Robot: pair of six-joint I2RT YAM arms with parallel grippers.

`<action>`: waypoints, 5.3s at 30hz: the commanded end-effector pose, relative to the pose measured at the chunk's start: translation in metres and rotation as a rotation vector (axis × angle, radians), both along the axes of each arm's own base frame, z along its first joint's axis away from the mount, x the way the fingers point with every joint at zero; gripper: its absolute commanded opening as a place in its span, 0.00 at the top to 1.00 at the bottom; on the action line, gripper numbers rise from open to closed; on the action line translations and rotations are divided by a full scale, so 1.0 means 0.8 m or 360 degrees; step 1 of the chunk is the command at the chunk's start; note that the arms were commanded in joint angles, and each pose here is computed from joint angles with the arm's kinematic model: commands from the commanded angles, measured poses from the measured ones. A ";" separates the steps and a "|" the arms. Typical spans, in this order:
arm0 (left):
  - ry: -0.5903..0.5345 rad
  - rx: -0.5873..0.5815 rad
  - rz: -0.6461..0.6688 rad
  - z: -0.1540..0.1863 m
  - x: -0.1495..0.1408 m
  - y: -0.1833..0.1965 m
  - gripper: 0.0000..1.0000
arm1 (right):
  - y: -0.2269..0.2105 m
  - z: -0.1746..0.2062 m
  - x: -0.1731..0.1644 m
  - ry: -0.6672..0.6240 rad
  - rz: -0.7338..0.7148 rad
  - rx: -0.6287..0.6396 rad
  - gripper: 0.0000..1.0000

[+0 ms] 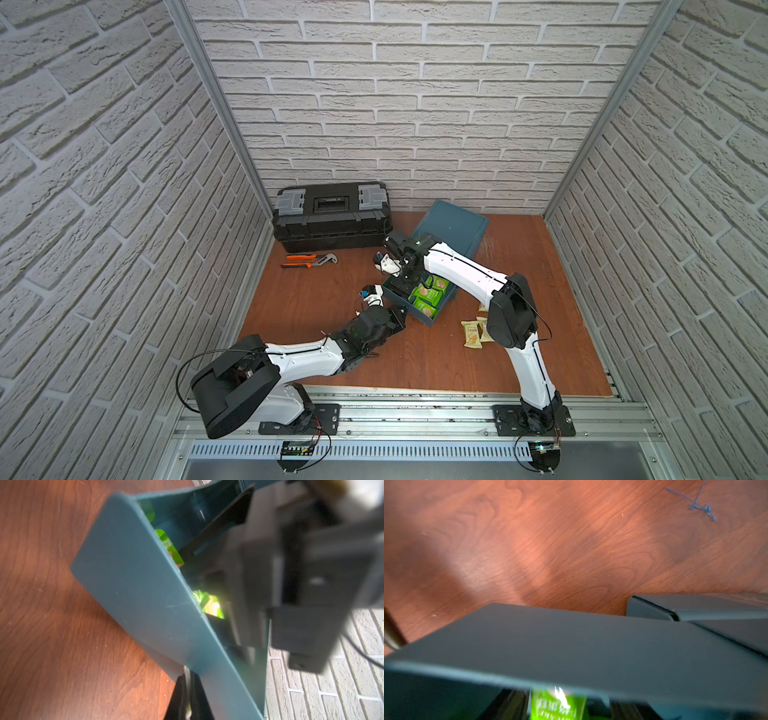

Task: Take the cookies out of the drawer
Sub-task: Pick up the cookie from the drawer, then place the cookie at the center of the board, then pick up the cookie from the drawer.

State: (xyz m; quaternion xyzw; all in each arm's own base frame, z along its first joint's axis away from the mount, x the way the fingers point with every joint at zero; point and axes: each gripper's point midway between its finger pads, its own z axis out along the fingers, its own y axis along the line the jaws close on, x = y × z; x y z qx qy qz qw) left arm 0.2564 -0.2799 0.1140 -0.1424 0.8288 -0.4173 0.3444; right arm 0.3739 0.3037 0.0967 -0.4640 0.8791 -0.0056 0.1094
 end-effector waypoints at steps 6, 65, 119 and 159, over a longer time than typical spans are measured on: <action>-0.0026 0.0037 0.0028 0.001 0.001 0.006 1.00 | -0.019 0.003 0.021 -0.0154 -0.0089 -0.0146 0.48; -0.0066 -0.0010 0.0053 0.022 0.015 -0.003 1.00 | -0.201 0.110 -0.155 -0.0412 -0.1151 0.0457 0.67; -0.0078 0.0035 0.0020 0.019 0.015 -0.004 1.00 | -0.303 0.071 -0.068 -0.0495 -0.1772 0.0850 0.44; -0.0002 0.0201 -0.0010 -0.001 -0.001 0.015 1.00 | -0.075 0.049 -0.072 0.0022 -0.0175 -0.0095 0.42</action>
